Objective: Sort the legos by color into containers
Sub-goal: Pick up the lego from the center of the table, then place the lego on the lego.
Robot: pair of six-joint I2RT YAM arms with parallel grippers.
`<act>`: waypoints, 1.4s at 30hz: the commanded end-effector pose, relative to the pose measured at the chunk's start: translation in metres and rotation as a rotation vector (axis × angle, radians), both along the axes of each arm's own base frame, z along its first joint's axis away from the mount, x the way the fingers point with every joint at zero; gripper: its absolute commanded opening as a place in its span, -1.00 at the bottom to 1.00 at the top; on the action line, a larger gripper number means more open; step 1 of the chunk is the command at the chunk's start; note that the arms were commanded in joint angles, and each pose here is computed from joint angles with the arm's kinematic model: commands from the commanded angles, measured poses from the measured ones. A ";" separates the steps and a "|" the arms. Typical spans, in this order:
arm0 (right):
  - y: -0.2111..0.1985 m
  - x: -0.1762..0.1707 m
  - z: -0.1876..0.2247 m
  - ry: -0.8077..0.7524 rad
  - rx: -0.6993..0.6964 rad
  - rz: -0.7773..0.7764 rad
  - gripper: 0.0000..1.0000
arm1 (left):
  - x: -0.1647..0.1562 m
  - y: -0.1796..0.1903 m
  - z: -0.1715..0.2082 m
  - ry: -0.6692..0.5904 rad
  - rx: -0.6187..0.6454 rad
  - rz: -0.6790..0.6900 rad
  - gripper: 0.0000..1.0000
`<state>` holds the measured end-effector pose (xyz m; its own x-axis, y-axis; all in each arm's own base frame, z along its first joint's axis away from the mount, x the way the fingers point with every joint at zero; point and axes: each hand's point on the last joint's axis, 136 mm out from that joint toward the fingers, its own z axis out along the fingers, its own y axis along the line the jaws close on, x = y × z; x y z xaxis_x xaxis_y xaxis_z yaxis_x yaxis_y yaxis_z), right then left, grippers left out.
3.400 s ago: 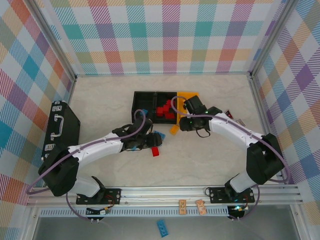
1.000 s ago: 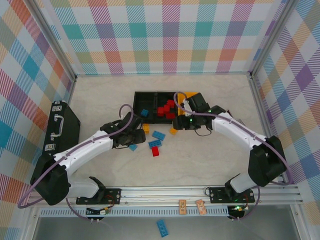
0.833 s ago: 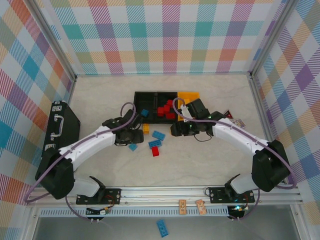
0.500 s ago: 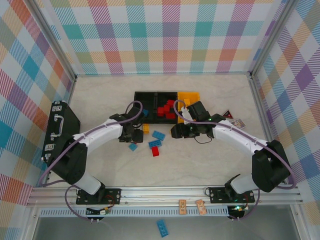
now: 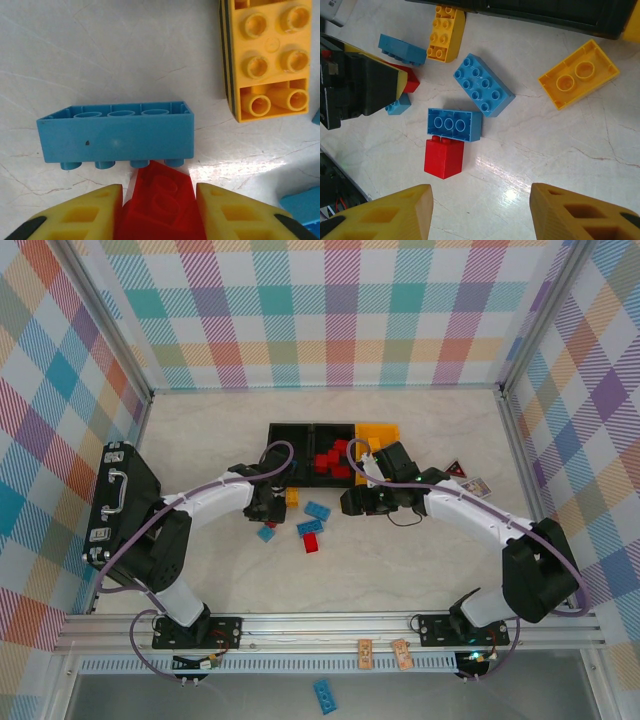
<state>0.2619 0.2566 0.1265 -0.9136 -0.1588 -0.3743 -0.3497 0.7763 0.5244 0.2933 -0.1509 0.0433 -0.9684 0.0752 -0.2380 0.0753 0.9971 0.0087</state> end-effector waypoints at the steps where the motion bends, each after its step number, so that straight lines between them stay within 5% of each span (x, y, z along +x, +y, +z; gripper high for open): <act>1: 0.005 -0.003 -0.005 0.020 0.020 0.007 0.08 | 0.001 -0.001 0.005 0.006 -0.013 -0.005 -0.33; 19: -0.005 0.003 0.018 -0.017 0.055 -0.067 0.07 | 0.019 -0.046 0.081 -0.109 -0.213 -0.016 -0.43; 30: -0.032 0.010 0.020 -0.019 0.077 -0.184 0.08 | 0.078 -0.107 0.114 -0.185 -0.293 -0.054 -0.43; 42: -0.040 0.011 0.014 -0.009 0.081 -0.217 0.08 | 0.159 -0.140 0.107 -0.264 -0.180 -0.096 -0.44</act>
